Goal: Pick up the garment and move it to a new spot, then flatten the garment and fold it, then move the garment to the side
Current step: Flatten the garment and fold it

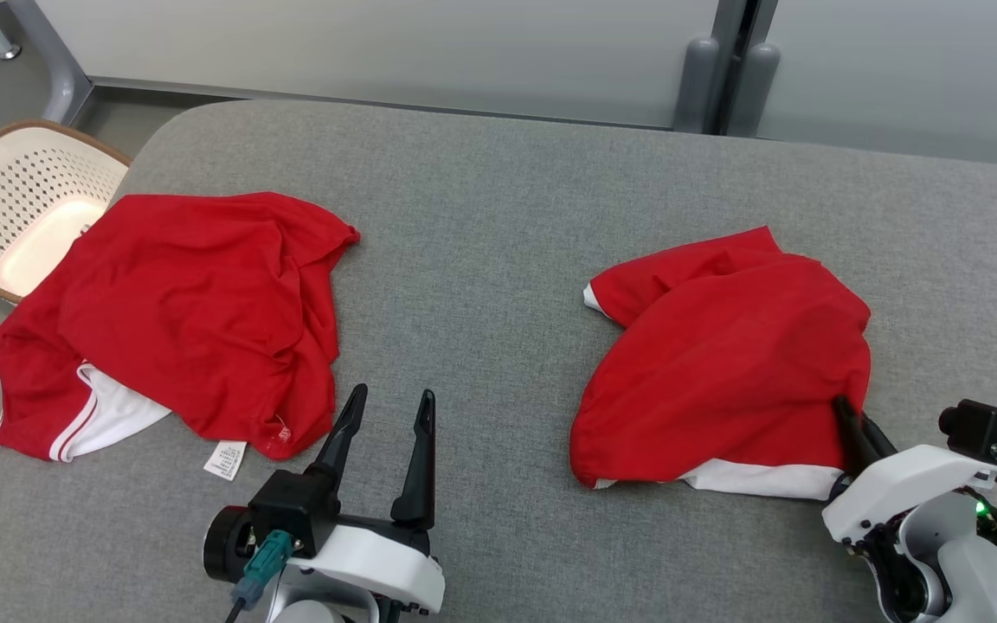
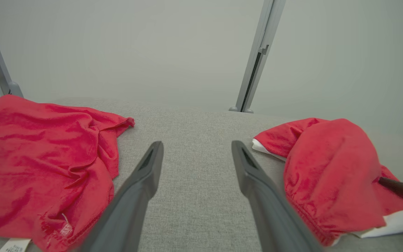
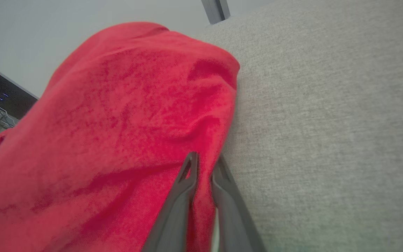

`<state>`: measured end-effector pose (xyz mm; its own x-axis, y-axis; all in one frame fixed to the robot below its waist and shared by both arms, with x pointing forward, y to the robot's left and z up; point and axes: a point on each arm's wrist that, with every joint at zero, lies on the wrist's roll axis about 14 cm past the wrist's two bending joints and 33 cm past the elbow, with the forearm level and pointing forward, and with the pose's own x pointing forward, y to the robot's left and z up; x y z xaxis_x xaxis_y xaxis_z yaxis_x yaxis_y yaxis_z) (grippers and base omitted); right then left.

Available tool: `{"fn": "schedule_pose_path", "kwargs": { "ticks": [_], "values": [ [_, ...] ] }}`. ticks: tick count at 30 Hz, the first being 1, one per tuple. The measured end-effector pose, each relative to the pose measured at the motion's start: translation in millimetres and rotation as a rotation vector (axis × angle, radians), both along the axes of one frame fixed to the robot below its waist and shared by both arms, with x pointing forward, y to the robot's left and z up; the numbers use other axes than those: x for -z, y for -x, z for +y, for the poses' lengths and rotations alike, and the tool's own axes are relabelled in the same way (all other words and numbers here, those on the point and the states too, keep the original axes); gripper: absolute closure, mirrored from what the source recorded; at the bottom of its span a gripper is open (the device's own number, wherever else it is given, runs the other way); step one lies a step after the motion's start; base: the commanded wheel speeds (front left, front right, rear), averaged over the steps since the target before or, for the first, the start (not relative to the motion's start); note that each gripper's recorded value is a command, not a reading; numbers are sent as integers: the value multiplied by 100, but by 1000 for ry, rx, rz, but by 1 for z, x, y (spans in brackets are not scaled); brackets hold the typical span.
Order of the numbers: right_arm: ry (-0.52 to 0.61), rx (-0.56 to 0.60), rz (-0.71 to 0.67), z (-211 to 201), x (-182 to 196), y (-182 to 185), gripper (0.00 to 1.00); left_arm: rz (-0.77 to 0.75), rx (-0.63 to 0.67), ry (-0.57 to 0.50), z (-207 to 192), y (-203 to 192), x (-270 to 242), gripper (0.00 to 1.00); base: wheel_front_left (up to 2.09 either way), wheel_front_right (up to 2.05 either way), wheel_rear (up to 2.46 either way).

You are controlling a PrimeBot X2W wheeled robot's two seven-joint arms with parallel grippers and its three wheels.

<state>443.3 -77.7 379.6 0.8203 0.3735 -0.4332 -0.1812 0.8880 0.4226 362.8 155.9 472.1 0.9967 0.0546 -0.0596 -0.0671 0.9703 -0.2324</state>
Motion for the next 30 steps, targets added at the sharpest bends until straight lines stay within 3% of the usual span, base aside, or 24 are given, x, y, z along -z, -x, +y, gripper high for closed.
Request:
{"fn": "schedule_pose_path", "kwargs": {
  "ticks": [4,10,14,18,22,30],
  "values": [
    [32,28,-64,-16,-10,-3,100,-21,3,2,-1,2,-7,0,0,0,0],
    [211,109,-231,-79,-42,-11,100,-48,12,16,-4,9,-14,0,0,0,0],
    [412,114,-347,-122,-68,-9,100,-73,31,31,-10,11,-22,0,0,0,0],
    [586,76,-447,-135,-92,-15,100,-77,44,43,-15,10,-24,0,0,0,0],
    [665,55,-365,-130,-69,-13,100,-44,49,44,-17,9,-13,0,0,0,0],
    [650,132,-194,-147,-24,-18,100,-14,40,35,-14,1,-4,0,0,0,0]
  ]
}}
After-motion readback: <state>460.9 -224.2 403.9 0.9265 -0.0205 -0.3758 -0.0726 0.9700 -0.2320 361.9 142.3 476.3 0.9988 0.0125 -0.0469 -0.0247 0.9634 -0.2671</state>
